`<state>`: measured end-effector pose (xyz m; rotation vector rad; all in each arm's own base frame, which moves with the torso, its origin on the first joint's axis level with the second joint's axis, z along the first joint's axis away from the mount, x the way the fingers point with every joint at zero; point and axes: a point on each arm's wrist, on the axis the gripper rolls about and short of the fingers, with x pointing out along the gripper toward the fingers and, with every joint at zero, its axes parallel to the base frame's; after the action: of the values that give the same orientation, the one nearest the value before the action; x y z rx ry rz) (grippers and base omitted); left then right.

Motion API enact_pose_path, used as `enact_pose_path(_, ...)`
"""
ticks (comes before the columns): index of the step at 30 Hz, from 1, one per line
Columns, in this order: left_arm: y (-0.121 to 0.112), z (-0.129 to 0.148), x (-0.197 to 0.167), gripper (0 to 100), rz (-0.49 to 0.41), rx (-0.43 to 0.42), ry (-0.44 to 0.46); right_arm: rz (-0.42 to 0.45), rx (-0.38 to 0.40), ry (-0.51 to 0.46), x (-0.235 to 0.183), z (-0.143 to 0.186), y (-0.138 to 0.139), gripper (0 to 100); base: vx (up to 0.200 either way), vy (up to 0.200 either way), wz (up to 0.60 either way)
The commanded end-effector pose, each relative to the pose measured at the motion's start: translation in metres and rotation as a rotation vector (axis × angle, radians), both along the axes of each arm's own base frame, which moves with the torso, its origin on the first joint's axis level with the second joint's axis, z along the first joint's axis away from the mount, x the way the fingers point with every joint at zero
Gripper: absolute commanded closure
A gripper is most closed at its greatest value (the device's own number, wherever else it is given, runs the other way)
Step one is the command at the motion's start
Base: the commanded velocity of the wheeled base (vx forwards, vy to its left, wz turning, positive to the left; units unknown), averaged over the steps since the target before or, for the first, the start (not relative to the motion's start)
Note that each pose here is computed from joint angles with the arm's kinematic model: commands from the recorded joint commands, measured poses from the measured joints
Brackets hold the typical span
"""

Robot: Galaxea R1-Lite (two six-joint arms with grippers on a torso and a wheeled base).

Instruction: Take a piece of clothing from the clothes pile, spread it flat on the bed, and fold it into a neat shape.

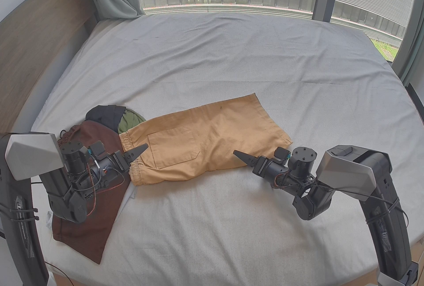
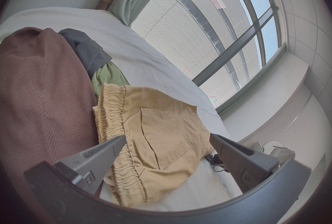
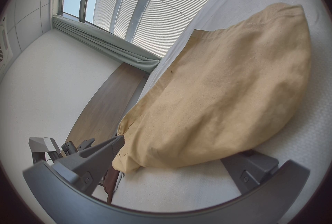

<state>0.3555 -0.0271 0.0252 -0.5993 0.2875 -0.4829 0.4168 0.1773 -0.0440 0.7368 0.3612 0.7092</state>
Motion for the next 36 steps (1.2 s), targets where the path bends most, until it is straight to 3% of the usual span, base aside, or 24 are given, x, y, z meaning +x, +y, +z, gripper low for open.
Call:
enact_pose_path(1, -0.001, 0.0, 0.0, 0, -0.004, -0.001, -0.001, 0.013, 0.011, 0.005, 0.002, -0.01, 0.009, 0, 0.0, 0.0, 0.0)
enact_pose_path(9, -0.002, 0.0, 0.0, 0, -0.005, -0.001, -0.001, -0.018, 0.037, -0.013, 0.008, -0.006, 0.016, 0, 0.0, 0.0, 0.0)
enact_pose_path(36, -0.001, 0.001, 0.001, 0, -0.004, -0.002, -0.005, 0.005, 0.035, -0.006, 0.006, -0.011, 0.027, 0, 0.0, 0.0, 0.0)
